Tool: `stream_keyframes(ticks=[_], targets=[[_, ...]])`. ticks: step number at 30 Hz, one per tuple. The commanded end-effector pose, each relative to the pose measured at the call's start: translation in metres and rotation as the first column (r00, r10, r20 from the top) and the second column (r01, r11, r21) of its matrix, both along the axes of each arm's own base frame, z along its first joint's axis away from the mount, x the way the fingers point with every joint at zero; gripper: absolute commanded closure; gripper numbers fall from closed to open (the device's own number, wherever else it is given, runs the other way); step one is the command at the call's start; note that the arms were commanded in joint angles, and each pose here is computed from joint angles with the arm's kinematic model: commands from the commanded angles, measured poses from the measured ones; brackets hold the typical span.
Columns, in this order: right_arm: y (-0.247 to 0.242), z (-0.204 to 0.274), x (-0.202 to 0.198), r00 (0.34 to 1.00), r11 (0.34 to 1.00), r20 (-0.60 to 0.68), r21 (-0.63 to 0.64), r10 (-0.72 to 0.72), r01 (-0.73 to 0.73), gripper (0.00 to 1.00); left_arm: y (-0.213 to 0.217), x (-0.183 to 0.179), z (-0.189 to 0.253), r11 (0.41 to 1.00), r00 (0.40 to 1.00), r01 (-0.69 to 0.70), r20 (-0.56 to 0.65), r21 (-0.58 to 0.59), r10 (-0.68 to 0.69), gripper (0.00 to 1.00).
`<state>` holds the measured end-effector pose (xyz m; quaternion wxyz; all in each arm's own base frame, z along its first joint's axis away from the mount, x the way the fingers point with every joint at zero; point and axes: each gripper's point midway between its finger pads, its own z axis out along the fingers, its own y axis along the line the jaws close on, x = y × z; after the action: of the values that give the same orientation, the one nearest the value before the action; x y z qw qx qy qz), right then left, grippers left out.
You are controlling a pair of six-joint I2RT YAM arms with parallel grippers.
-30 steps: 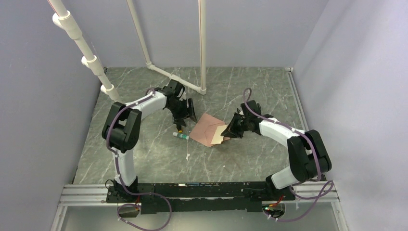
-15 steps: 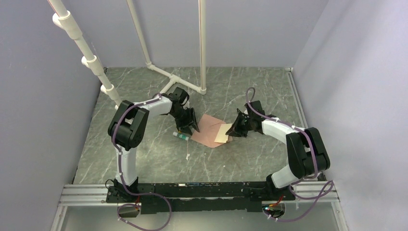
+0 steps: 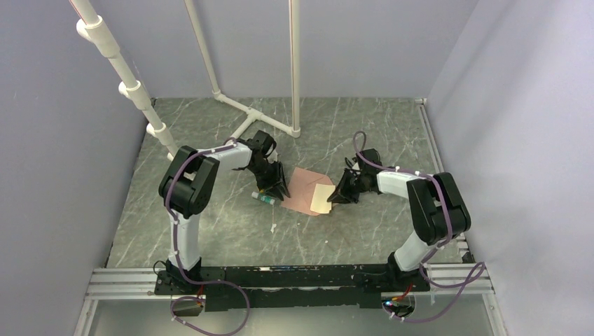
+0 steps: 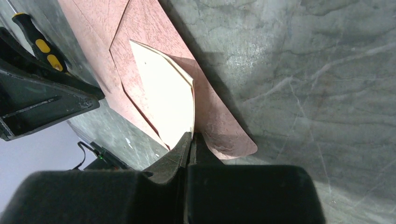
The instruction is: Place the letter into the envelope and seal it
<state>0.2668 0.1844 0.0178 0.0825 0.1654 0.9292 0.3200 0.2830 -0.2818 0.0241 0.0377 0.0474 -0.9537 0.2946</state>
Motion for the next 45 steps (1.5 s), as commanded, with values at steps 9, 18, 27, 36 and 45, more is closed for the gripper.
stream_keyframes(ticks=[9, 18, 27, 36, 45], targets=[[0.011, 0.013, 0.036, 0.994, 1.0, 0.107, -0.013, -0.012, 0.014, 1.0, 0.0, -0.007, -0.008, 0.999, 0.999, 0.048, -0.016, -0.005, -0.049, 0.67], [0.021, 0.004, 0.043, 1.0, 1.0, 0.027, -0.002, -0.011, 0.011, 1.0, 0.0, -0.009, -0.012, 0.998, 0.998, 0.058, -0.013, -0.003, -0.058, 0.66], [0.051, 0.008, 0.047, 0.995, 0.997, 0.057, 0.002, 0.083, -0.083, 1.0, -0.004, -0.009, -0.013, 0.998, 0.998, 0.059, -0.013, -0.011, -0.059, 0.66], [0.069, 0.008, 0.055, 0.991, 0.994, 0.09, 0.024, 0.1, -0.103, 1.0, -0.007, -0.006, -0.011, 0.998, 0.999, 0.053, -0.009, -0.027, -0.053, 0.68], [0.077, 0.001, 0.052, 0.994, 0.996, 0.07, 0.045, 0.08, -0.083, 0.98, -0.013, -0.005, -0.008, 0.998, 0.999, 0.028, -0.018, -0.064, -0.029, 0.66]])
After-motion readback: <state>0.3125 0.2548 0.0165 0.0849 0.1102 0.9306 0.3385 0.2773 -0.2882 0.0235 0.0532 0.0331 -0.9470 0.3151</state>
